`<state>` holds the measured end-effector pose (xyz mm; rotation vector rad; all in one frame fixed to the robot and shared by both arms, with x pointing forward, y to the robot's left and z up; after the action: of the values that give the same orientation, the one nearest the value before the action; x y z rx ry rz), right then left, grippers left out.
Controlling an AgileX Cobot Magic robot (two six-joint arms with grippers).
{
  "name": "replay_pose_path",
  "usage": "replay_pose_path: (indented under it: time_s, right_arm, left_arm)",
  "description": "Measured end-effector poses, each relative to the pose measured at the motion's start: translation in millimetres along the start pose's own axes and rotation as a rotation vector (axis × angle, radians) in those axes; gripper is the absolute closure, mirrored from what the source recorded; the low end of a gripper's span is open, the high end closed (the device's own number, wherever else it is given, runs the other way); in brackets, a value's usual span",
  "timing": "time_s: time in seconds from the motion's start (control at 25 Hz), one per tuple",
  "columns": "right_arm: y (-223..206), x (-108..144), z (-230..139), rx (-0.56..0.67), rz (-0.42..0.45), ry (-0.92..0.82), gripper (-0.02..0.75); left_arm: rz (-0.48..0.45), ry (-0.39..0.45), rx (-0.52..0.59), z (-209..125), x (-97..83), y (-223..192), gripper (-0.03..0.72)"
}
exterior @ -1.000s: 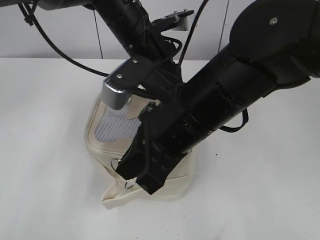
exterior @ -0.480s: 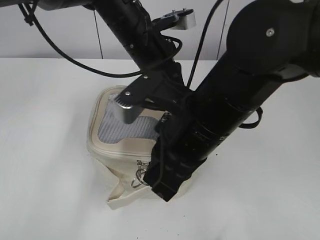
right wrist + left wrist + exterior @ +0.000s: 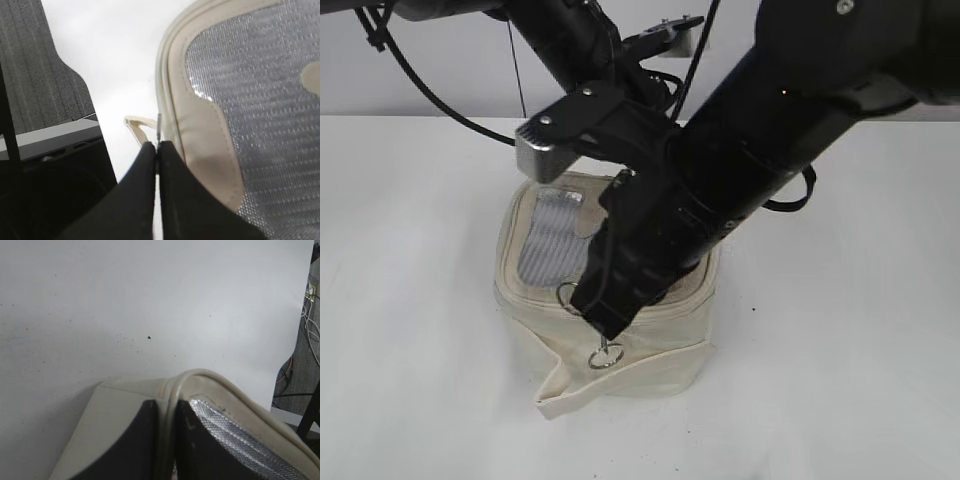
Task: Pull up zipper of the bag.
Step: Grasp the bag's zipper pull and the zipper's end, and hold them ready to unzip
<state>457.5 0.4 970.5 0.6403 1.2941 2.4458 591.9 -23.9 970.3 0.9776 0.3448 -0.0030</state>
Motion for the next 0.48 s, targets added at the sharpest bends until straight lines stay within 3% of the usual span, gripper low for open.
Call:
replay_pose_path:
  time_s: [0.48]
  right_arm:
    - [-10, 17, 6, 0.021, 0.092, 0.119, 0.733]
  left_arm:
    - [-0.012, 0.0, 0.008, -1, -1.7, 0, 0.617]
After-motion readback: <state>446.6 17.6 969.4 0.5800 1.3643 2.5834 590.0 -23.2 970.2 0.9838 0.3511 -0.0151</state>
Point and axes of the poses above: a point on each arm's last joint axis where the gripper is mounted, y pointing back along that axis away from the gripper, x along the wrist's bending axis when the last joint is at zero, z = x × y, the point moved 5 cm from there along -y, pointing out along that axis toward the gripper, and after that the axes turned 10 degrees about -y, right-handed, at the moved point
